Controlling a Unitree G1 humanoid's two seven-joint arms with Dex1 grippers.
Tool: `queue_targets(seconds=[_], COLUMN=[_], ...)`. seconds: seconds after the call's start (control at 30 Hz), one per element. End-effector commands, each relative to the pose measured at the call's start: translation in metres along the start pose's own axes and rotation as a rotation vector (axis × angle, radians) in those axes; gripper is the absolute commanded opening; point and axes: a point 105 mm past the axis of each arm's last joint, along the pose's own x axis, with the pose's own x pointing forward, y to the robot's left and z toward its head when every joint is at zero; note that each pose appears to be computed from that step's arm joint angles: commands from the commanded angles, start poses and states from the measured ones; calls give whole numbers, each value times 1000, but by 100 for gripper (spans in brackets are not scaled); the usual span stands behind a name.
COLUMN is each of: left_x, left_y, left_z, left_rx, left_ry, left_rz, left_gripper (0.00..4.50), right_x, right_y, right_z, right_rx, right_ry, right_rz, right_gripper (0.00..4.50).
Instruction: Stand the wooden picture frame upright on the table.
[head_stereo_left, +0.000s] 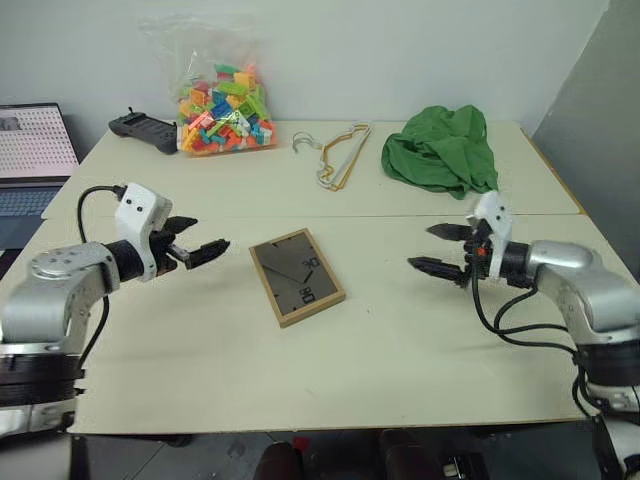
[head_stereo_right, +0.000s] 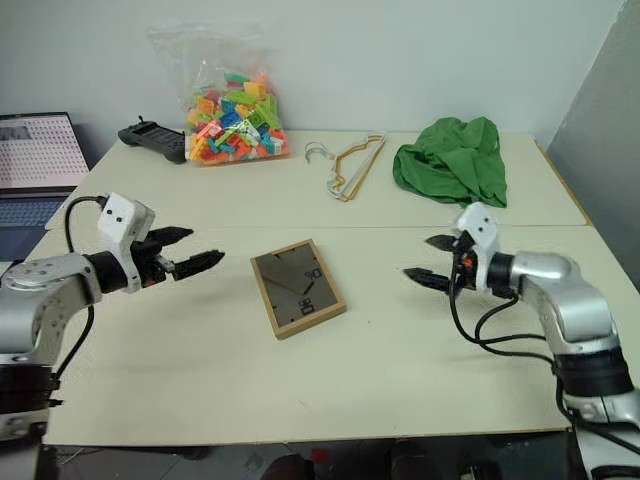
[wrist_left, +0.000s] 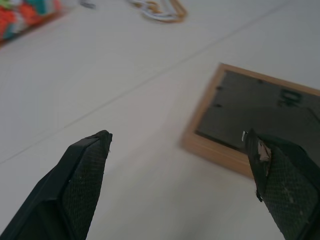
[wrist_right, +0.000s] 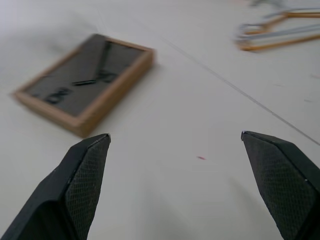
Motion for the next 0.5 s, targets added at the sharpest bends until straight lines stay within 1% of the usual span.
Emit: queue_targets(seconds=[0.03,0.17,0.33,0.37,0.43,0.5], left_x=[-3,-2,-2,0,6,15], left_y=[-1,-1,13,16,13,3], left_z=[5,8,-9,-15,-24,-33], left_rx=[70,71,17,-13,-41,-57], left_ry=[26,20,-6,-12,-19,-18], left_rz=[-39,-28,116,155,177,170], left_gripper=[450,450,450,432,400,348], right_x=[7,19,39,45,55,66], right_y=[2,-2,-16,-17,-16,-14], right_z=[7,2,-7,-7,-8,-12], right_rx=[-13,-29,-77,-77,-68,-66], right_ry=[-2,16,34,28,16,12], right_rz=[83,101,28,17,10,4], right_gripper=[446,446,446,429,394,338])
